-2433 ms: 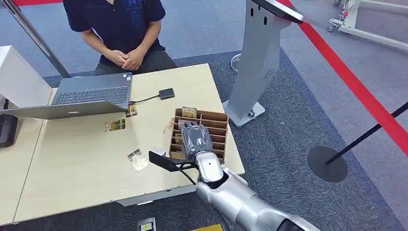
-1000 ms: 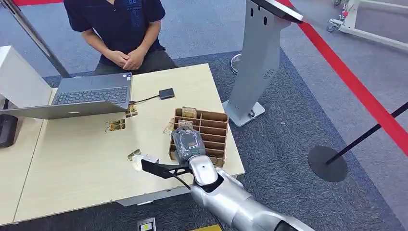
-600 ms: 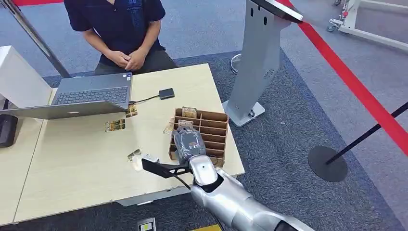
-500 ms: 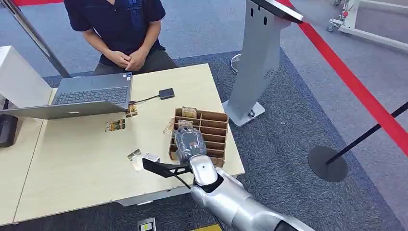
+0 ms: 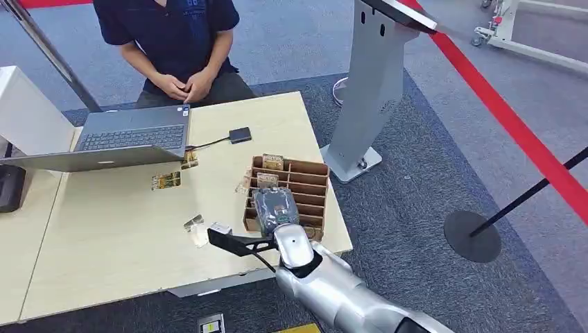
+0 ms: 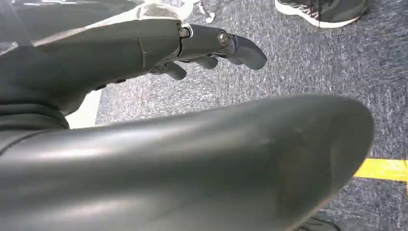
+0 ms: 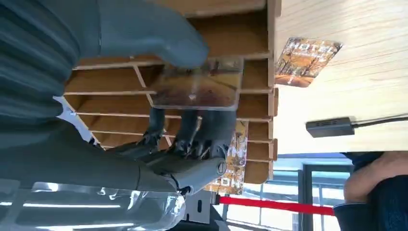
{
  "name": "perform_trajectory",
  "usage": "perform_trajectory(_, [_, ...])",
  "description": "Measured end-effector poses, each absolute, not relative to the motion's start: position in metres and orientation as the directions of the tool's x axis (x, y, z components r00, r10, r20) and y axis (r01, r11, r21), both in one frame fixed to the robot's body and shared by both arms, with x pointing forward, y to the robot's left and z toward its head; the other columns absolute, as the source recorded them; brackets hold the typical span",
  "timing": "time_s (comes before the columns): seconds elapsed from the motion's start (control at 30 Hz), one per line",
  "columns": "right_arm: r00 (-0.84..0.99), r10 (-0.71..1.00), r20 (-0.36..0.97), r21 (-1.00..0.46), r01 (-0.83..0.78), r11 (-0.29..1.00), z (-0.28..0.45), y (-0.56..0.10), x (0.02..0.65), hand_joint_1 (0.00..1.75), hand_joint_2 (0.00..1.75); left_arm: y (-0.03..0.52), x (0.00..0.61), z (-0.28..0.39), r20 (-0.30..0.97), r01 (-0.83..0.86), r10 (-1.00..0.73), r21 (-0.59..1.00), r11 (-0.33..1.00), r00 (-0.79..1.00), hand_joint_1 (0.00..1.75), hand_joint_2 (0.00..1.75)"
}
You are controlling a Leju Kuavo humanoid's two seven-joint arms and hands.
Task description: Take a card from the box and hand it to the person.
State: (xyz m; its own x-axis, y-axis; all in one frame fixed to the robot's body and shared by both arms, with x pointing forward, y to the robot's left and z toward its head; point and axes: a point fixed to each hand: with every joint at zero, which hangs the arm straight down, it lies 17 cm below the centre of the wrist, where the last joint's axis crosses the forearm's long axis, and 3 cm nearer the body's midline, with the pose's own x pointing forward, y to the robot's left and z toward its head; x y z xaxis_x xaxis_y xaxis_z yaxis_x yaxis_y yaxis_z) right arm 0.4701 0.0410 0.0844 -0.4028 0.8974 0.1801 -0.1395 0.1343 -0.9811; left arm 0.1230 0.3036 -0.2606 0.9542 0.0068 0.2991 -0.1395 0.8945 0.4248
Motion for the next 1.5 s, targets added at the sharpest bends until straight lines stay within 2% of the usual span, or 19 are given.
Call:
perform_trajectory(0.7, [-0.416, 0.89, 0.186, -0.98, -0.139, 0.14, 0.086, 0.046, 0.468, 1.34, 1.75, 0.303, 0.124, -0.26, 0.304, -0.14, 0.005, 0.422, 0.896, 0.953, 0.0, 0.0])
perform_trajectory(0.93, [-0.43, 0.876, 0.218, -0.976, -0.12, 0.184, 0.107, 0.053, 0.469, 1.4, 1.75, 0.303, 0.123, -0.261, 0.303, -0.142, 0.009, 0.419, 0.897, 0.953, 0.0, 0.0])
perform_trajectory(1.33, [-0.454, 0.808, 0.376, -0.915, -0.043, 0.402, 0.197, 0.042, 0.474, 1.4, 1.75, 0.303, 0.121, -0.261, 0.3, -0.15, 0.02, 0.416, 0.897, 0.954, 0.0, 0.0])
perform_trajectory(1.37, [-0.456, 0.799, 0.392, -0.906, -0.042, 0.421, 0.204, 0.041, 0.475, 1.68, 1.75, 0.303, 0.121, -0.261, 0.3, -0.15, 0.02, 0.416, 0.897, 0.954, 0.0, 0.0])
perform_trajectory(1.43, [-0.47, 0.77, 0.432, -0.885, -0.058, 0.462, 0.214, 0.04, 0.474, 1.68, 1.75, 0.303, 0.121, -0.261, 0.3, -0.149, 0.019, 0.416, 0.897, 0.954, 0.0, 0.0])
perform_trajectory(1.47, [-0.479, 0.749, 0.459, -0.87, -0.074, 0.487, 0.218, 0.041, 0.473, 1.59, 1.75, 0.303, 0.121, -0.261, 0.301, -0.147, 0.017, 0.415, 0.898, 0.954, 0.0, 0.0])
perform_trajectory(1.5, [-0.487, 0.723, 0.49, -0.852, -0.095, 0.514, 0.222, 0.042, 0.472, 1.57, 1.75, 0.302, 0.122, -0.262, 0.302, -0.144, 0.014, 0.411, 0.9, 0.953, 0.0, 0.0])
